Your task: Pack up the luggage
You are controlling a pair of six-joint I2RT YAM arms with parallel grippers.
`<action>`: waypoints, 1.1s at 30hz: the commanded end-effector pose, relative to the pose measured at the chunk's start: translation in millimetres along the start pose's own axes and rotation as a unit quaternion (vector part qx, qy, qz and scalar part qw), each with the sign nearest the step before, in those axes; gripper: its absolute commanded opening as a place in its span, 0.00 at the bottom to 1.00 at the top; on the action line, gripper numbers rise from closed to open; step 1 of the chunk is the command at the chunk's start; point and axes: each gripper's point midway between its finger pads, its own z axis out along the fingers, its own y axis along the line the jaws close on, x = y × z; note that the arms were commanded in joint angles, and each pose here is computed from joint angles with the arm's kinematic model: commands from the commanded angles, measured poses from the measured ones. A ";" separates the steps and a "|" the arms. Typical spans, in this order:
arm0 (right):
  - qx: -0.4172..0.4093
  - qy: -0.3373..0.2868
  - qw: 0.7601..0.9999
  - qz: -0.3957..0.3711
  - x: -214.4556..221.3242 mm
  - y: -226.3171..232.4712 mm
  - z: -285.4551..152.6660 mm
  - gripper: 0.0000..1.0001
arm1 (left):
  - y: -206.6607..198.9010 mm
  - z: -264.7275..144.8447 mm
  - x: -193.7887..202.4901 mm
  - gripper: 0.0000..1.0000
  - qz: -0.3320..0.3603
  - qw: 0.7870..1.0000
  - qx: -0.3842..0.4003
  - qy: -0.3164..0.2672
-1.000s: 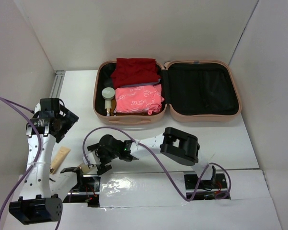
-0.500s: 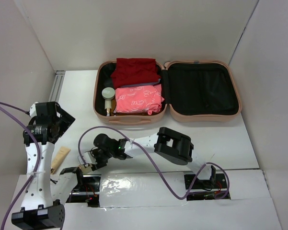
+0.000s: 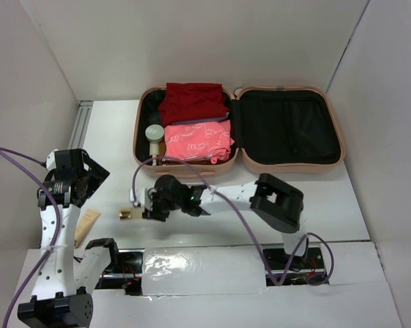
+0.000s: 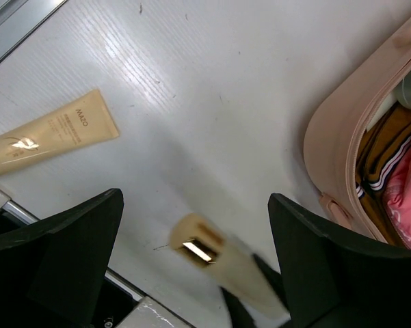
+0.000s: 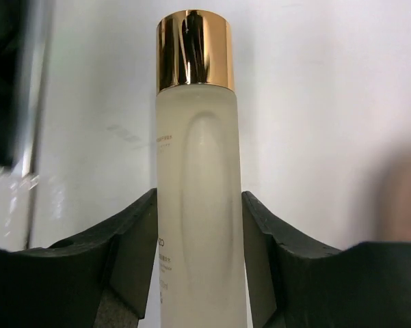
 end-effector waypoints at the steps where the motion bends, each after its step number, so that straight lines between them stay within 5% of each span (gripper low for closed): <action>1: 0.180 -0.154 0.968 0.077 -104.1 -93.8 -75.3 0.00 | -9.1 -4.6 -13.4 1.00 -0.007 0.999 0.022 -0.026; 6: 0.317 -0.173 0.915 0.181 -113.5 -172.9 -132.3 0.00 | -13.3 0.0 -8.6 1.00 -0.019 0.999 0.032 -0.018; 9: 0.416 -0.176 0.845 0.285 -105.1 -242.2 -160.8 0.00 | -11.1 2.8 -5.3 1.00 -0.018 0.999 0.028 -0.013; 10: 0.454 -0.127 0.822 0.321 -64.0 -263.2 -152.7 0.00 | -9.1 5.2 -2.4 1.00 -0.017 1.000 0.024 -0.009; 12: 0.479 -0.165 0.783 0.360 -85.6 -292.4 -157.1 0.00 | -15.5 6.1 0.8 1.00 -0.016 0.999 0.037 0.003; 14: 0.511 -0.140 0.758 0.381 -56.4 -311.6 -138.1 0.00 | -18.1 8.0 1.2 1.00 -0.008 0.999 0.045 0.003; 15: 0.516 -0.182 0.736 0.398 -82.6 -326.6 -144.4 0.00 | -15.9 10.7 4.5 1.00 -0.007 0.999 0.041 0.008; 17: 0.544 -0.161 0.712 0.414 -53.6 -344.1 -125.3 0.00 | -17.2 12.8 6.2 1.00 -0.002 0.999 0.046 0.010; 19: 0.553 -0.216 0.675 0.437 -76.9 -372.5 -137.7 0.00 | -16.9 16.8 7.9 1.00 -0.002 0.999 0.043 0.013; 20: 0.556 -0.217 0.660 0.456 -52.2 -391.4 -122.0 0.00 | -15.9 22.4 18.2 1.00 0.001 0.998 0.046 0.030; 29: 0.547 -0.305 0.608 0.487 -43.5 -421.1 -114.8 0.00 | -17.9 27.6 12.3 1.00 0.008 0.999 0.047 0.026; 33: 0.493 -0.295 0.631 0.522 -32.1 -414.4 -84.0 0.00 | -20.6 25.7 10.3 1.00 0.007 0.998 0.059 0.024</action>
